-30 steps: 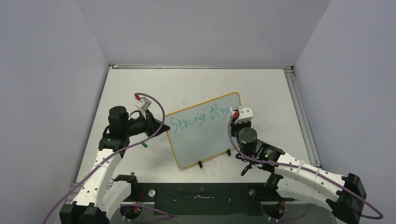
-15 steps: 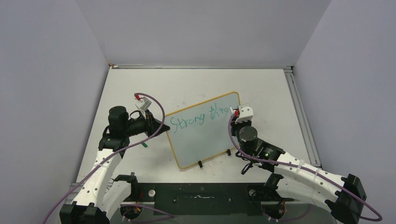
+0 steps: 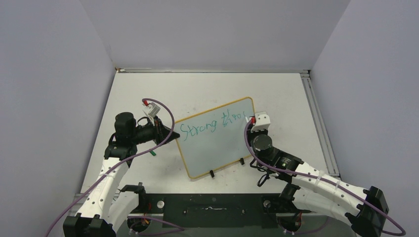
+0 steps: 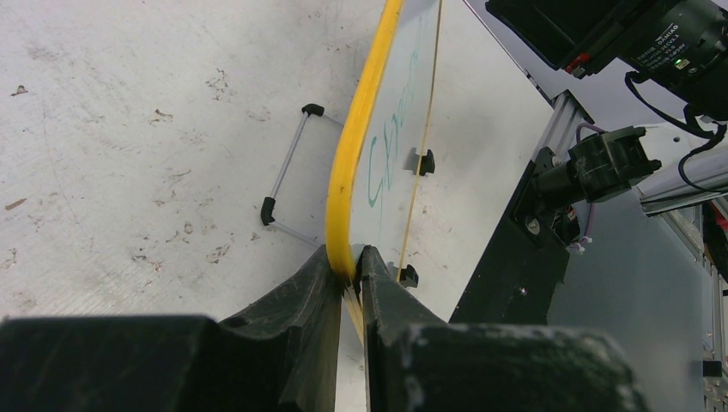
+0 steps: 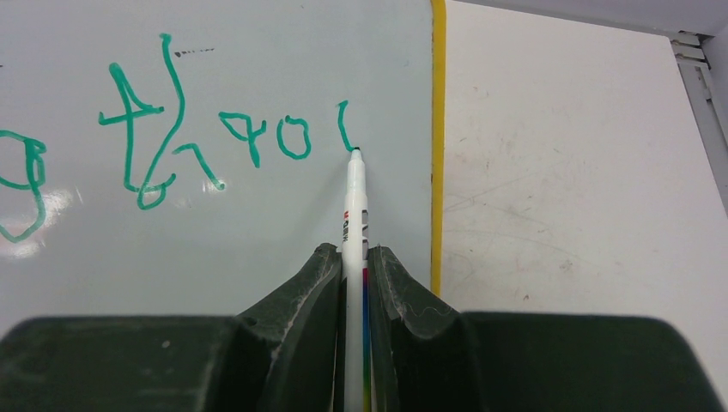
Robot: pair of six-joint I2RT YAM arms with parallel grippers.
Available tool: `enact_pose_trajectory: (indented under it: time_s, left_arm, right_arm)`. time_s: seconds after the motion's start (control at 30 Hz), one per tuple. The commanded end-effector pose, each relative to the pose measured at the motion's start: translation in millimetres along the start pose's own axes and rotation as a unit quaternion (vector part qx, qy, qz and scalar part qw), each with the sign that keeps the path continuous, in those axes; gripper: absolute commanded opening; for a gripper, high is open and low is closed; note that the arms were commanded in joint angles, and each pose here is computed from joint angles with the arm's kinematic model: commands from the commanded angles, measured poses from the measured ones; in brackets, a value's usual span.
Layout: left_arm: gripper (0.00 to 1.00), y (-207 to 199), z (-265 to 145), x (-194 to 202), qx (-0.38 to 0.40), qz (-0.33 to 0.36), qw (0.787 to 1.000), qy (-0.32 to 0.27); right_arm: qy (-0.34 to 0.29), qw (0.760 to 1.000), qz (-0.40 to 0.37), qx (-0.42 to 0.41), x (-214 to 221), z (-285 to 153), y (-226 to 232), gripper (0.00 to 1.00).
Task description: Write a sentence on the whiteboard
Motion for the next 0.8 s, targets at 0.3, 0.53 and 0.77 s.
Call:
enact_pose_trajectory:
  time_s: [0.3,0.53,0.77]
  left_arm:
    - [0.00,-1.1,-1.4,-9.6,-0.003,0.042,0.999,-0.018]
    - [0.00,-1.1,-1.4,-9.8,-0.003,0.042,0.999,-0.018]
    - [0.00,-1.8,-1.9,-10.0,-0.003,0.044,0.999,-0.019]
  right_arm:
    - [-0.046,0.999,-0.004,0.019,-31.6,10.4,1.7,0.05]
    - [-0.028,1.000,0.005,0.014,-16.9,8.4,-0.5,0.05]
    - [-0.007,1.000,0.015,0.008,-1.9,4.1,-3.7,0.05]
Point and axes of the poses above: each gripper's point midway between its finger pads, its own z axis out along the fingers, its own y axis along the line the jaws close on, x = y × z, the point moved 7 cm from there along -z, back along the fingers, and after that the axes turned 6 degrees about z, right-handed, at the moved point
